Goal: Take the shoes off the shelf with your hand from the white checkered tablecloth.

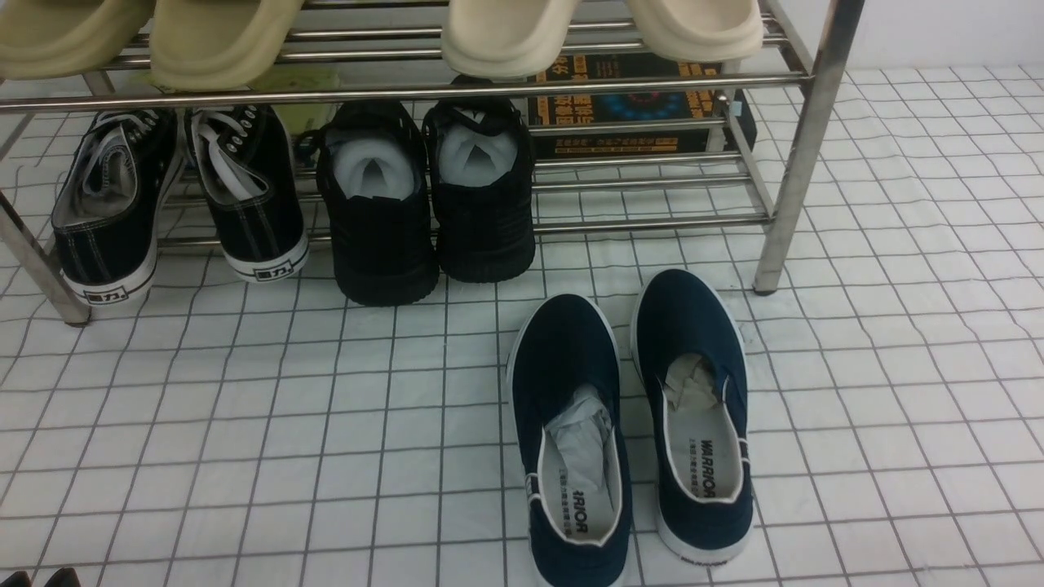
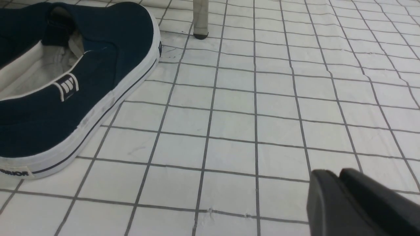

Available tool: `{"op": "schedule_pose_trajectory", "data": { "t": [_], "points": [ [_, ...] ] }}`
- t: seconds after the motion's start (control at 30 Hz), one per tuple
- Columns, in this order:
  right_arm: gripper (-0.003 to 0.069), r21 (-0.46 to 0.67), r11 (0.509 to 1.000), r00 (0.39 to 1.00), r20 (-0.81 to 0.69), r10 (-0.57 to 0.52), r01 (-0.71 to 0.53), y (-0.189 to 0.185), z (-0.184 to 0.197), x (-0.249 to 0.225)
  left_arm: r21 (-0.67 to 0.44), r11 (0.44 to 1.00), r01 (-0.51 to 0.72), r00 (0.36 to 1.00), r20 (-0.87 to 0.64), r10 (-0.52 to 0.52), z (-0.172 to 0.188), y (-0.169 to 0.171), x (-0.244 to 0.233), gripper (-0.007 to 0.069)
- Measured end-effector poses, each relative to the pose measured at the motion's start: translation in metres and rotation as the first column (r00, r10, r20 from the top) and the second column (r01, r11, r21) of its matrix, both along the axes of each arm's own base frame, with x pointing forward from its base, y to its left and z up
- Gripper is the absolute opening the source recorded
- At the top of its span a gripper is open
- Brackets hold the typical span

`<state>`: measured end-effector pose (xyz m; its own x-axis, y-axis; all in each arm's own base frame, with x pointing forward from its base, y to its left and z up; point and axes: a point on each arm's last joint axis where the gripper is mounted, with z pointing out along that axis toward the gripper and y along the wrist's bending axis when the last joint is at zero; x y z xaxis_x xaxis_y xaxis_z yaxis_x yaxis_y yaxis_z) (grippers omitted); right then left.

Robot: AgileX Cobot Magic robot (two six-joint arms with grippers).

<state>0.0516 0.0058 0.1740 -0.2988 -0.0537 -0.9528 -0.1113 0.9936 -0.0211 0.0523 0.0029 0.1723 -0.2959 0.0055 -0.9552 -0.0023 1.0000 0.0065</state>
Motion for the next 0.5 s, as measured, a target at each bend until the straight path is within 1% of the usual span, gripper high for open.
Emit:
{"op": "schedule_pose_trajectory", "data": {
  "t": [0.5],
  "points": [
    [0.0095, -0.002, 1.000, 1.000, 0.000, 0.000, 0.000, -0.0001, 0.0000, 0.0000, 0.000, 1.000, 0.000, 1.000, 0.000, 0.000, 0.0000, 0.0000, 0.0000, 0.0240]
  ]
}}
